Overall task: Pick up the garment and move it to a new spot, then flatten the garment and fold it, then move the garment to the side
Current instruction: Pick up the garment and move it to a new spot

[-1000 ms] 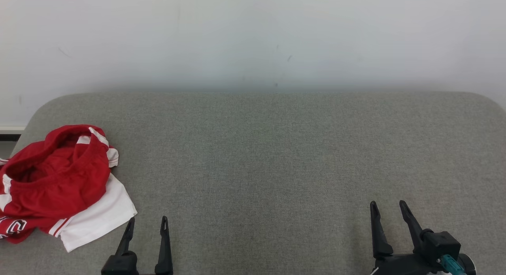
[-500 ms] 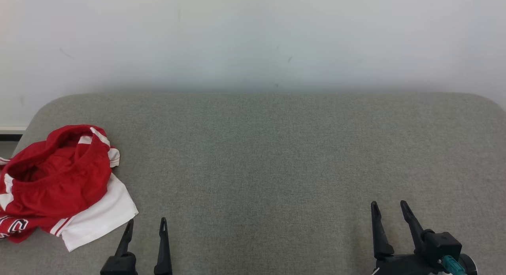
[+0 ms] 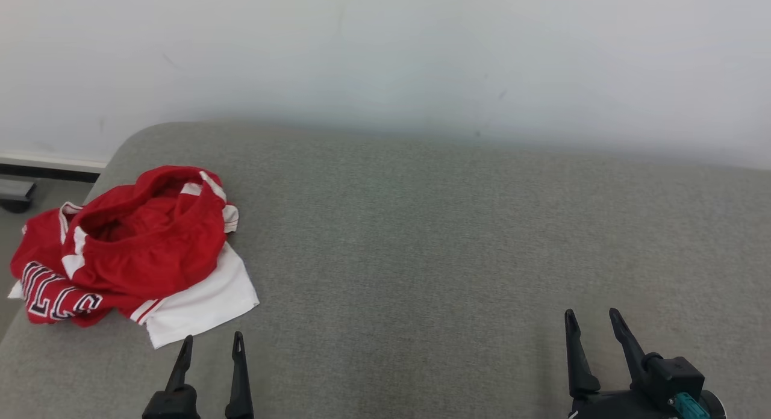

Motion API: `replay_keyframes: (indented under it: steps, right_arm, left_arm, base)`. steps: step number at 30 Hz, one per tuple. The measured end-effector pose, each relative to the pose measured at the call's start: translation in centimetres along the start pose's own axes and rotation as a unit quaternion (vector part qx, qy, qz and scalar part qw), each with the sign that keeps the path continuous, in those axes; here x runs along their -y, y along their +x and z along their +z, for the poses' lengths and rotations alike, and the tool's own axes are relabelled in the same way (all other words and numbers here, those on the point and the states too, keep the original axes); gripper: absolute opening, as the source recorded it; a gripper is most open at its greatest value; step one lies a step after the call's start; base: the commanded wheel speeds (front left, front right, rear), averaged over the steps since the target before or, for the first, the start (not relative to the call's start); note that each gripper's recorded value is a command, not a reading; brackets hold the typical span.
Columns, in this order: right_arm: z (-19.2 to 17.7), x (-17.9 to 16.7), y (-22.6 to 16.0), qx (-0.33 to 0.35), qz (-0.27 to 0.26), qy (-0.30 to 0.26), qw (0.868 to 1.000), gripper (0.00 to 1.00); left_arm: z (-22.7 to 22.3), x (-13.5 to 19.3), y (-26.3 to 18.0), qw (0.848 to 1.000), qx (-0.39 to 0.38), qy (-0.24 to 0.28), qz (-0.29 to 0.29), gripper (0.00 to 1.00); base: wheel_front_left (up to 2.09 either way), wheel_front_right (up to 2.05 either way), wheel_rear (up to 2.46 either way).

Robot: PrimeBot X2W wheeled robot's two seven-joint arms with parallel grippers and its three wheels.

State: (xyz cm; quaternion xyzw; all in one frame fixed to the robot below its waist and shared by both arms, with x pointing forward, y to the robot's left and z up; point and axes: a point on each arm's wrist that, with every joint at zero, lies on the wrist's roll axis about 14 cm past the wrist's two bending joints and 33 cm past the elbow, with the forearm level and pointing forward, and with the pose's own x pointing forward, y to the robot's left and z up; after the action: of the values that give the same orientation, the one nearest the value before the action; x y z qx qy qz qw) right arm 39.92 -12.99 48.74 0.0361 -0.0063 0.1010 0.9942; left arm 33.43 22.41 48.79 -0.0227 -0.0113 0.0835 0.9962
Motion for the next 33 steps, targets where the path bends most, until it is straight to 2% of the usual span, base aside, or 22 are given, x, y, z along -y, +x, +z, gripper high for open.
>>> replay_keyframes:
  steps: [11, 23, 33]
  right_arm:
    - [-0.8, -6.2, 2.2, -0.013, 0.088, 0.011, 0.996, 1.00]
    - [-0.7, -14.6, 3.7, -0.013, 0.206, 0.007, 0.978, 1.00]
    - [-1.1, -16.2, 4.2, -0.017, 0.228, 0.000, 0.973, 1.00]
  left_arm:
    - [-0.3, -6.0, -3.8, 0.996, -0.004, -0.001, 0.094, 1.00]
    - [-0.3, -12.3, -9.5, 0.978, -0.003, -0.001, 0.209, 1.00]
    - [-0.7, -13.4, -11.0, 0.971, -0.009, 0.000, 0.237, 1.00]
  base:
    - [0.00, 0.00, 0.00]
    - [0.00, 0.00, 0.00]
    - [0.00, 0.00, 0.00]
